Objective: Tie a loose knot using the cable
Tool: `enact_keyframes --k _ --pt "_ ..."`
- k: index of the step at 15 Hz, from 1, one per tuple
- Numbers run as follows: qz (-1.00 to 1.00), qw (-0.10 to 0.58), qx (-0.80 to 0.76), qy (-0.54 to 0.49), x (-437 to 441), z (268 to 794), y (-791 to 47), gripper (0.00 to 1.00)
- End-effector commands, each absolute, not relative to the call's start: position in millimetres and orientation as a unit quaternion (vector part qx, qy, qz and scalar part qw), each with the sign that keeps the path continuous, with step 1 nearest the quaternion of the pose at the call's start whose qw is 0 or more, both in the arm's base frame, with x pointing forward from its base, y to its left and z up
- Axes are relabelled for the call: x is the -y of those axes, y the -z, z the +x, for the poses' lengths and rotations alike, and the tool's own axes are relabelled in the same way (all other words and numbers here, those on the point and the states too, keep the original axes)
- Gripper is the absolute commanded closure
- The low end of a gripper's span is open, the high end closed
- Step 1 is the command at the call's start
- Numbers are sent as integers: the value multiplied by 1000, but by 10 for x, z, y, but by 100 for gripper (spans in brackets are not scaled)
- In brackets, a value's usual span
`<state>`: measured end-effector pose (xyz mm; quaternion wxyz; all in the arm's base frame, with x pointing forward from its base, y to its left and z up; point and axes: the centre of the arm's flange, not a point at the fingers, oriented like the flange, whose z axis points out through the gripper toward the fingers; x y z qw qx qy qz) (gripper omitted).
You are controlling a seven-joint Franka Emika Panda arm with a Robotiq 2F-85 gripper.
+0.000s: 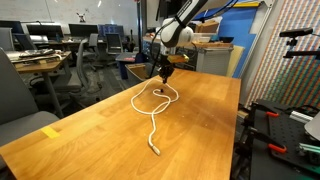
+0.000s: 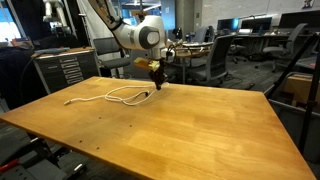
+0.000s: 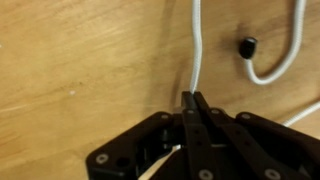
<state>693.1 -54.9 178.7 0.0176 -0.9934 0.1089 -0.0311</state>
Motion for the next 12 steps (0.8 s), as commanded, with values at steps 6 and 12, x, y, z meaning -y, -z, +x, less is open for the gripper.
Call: enact_keyframes --k 6,12 --pt "-982 175 -12 76 -684 6994 -2549 99" --pt "-984 167 43 56 -1220 6930 -1876 70"
